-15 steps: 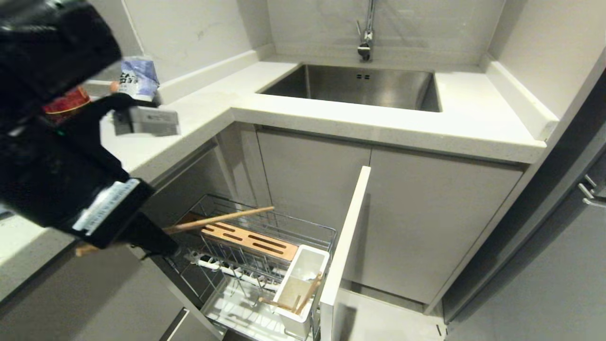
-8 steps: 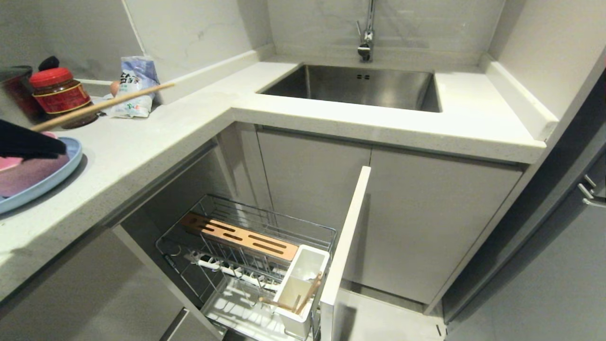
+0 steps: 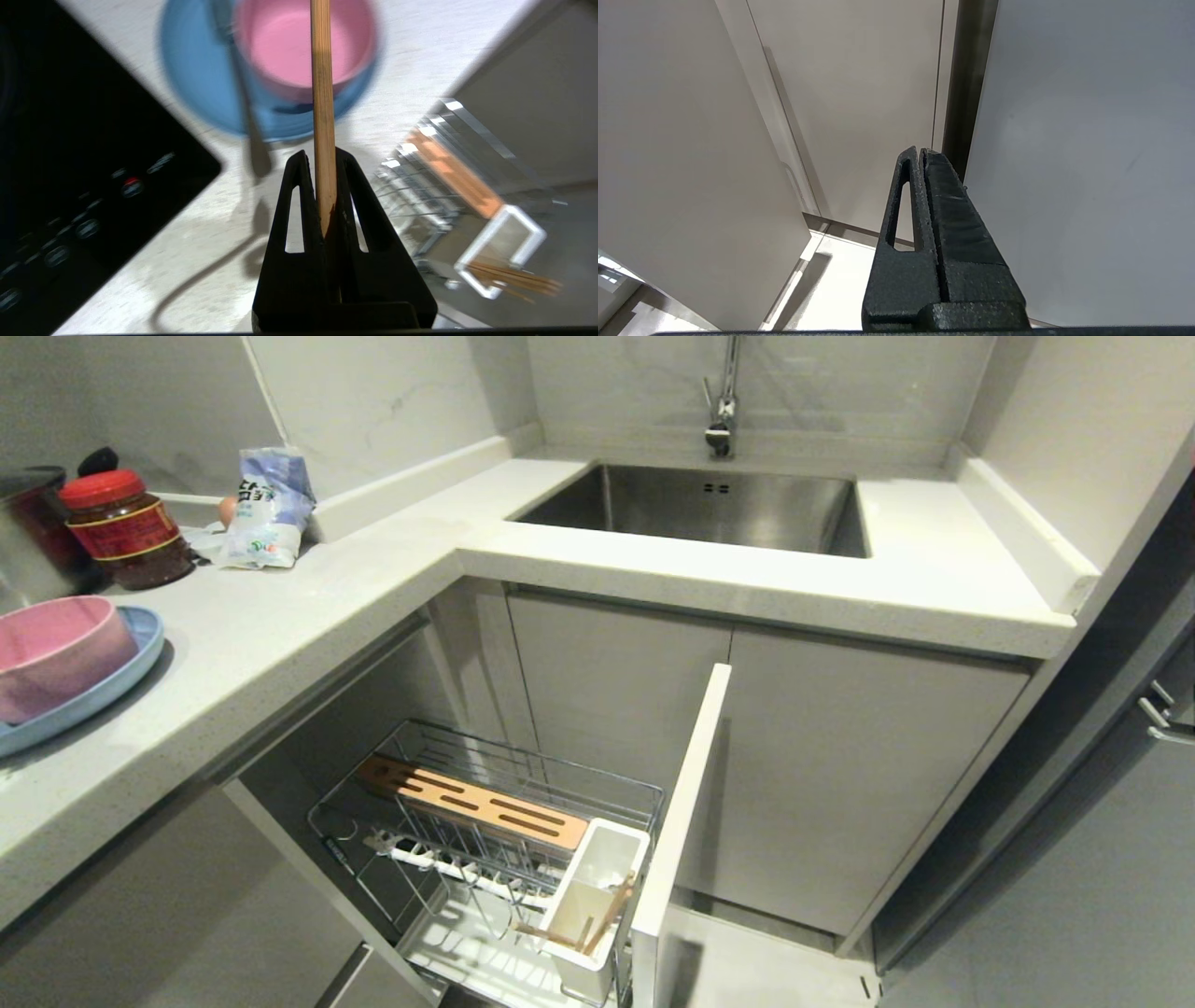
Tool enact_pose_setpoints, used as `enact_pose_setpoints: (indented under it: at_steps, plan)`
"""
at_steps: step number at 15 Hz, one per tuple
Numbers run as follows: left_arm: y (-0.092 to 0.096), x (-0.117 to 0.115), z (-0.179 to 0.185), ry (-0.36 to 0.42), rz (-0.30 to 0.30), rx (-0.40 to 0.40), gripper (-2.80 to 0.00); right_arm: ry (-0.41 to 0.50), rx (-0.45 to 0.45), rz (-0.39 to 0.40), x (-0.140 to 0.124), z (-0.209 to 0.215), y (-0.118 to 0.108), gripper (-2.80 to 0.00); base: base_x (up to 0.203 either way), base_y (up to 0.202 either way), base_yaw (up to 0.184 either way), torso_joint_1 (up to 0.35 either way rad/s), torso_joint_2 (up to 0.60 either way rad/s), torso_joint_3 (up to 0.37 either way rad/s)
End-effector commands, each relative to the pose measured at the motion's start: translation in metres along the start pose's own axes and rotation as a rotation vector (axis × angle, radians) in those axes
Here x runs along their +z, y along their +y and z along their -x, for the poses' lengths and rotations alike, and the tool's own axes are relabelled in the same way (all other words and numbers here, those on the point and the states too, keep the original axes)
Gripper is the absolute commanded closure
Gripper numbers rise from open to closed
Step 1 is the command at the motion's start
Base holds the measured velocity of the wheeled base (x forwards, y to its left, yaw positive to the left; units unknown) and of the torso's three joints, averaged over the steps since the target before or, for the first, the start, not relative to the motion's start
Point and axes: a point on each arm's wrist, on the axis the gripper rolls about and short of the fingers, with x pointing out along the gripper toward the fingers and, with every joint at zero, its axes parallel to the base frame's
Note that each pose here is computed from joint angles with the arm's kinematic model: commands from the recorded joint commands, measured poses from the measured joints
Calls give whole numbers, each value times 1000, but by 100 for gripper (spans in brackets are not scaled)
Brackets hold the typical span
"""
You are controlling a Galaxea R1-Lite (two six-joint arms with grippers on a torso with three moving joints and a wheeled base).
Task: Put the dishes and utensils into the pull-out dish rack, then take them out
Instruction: Take the chopsticks out of the cupboard
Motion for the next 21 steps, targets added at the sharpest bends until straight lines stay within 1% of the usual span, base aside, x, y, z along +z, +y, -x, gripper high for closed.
enact_pose_setpoints:
  at_steps: [1, 4, 6, 9, 11, 12, 20, 21]
  plan:
    - [2, 5, -30, 85, 3, 102, 0, 24, 0, 0, -7, -1, 0, 0, 0, 0, 0, 0, 0, 0]
    - [0, 10, -57, 150, -8, 125, 0, 24, 0, 0, -7, -1, 0, 0, 0, 0, 0, 0, 0, 0]
    - [-1, 12, -68, 170, -12, 126, 0, 24, 0, 0, -7, -1, 0, 0, 0, 0, 0, 0, 0, 0]
    - [-2, 10, -71, 185, -17, 125, 0, 24, 0, 0, -7, -1, 0, 0, 0, 0, 0, 0, 0, 0]
    - [-1, 7, -71, 200, -69, 117, 0, 24, 0, 0, -7, -1, 0, 0, 0, 0, 0, 0, 0, 0]
    - [-1, 4, -71, 212, -82, 116, 0, 24, 0, 0, -7, -1, 0, 0, 0, 0, 0, 0, 0, 0]
    - [-1, -1, -73, 199, -88, 111, 0, 24, 0, -1, -7, -1, 0, 0, 0, 0, 0, 0, 0, 0]
    - [-1, -1, -76, 190, -100, 110, 0, 24, 0, 0, -7, -1, 0, 0, 0, 0, 0, 0, 0, 0]
